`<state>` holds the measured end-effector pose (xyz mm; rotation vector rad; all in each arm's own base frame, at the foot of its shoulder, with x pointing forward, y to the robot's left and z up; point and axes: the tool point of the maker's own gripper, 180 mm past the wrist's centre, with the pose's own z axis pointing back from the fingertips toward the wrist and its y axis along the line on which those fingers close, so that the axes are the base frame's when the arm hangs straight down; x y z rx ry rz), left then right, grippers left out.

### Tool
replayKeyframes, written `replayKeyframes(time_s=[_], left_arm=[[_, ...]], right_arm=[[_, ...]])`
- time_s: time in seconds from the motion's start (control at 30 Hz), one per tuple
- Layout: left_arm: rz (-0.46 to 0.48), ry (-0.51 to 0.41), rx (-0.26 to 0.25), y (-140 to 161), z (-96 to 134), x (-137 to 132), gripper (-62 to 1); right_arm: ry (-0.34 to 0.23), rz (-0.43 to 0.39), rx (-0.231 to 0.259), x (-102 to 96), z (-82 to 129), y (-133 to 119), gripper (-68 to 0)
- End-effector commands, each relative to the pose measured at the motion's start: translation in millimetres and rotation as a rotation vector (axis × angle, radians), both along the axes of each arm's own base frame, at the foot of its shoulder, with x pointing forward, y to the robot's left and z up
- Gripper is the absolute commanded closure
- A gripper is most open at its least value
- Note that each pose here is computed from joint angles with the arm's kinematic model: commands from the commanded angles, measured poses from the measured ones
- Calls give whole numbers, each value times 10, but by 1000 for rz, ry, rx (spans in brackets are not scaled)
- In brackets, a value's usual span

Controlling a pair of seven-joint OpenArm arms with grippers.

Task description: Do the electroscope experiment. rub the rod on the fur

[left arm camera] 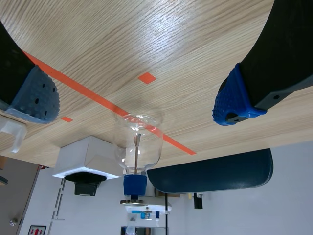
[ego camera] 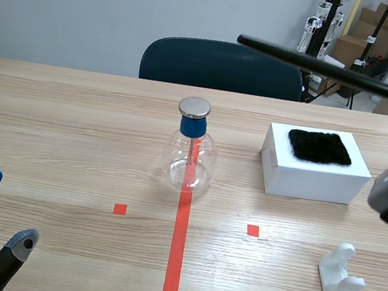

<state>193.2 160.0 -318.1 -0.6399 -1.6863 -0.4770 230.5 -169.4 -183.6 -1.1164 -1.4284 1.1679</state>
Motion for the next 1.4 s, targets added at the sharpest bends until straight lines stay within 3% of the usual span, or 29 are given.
replayKeyframes(time_s=[0.0,0.13,0.6,0.8,1.0,1.17,1.37], left_arm=[[-1,-39,-10,17,102,35,-623],[-1,-39,-11,17,102,35,-623],[-1,-39,-10,17,102,35,-623],[-1,-39,-10,17,102,35,-623],[-1,-39,-10,17,102,35,-623],[-1,-39,-10,17,102,35,-623],[-1,-39,-10,17,102,35,-623]], right_arm=[[-20,7,7,-12,35,28,-55],[14,7,29,-114,-58,63,-55],[151,160,9,-571,-324,273,-55],[192,229,47,-697,-389,435,-55],[159,298,68,-722,-303,573,-55],[122,350,14,-734,-213,686,-55],[15,374,-24,-758,-45,730,-55]])
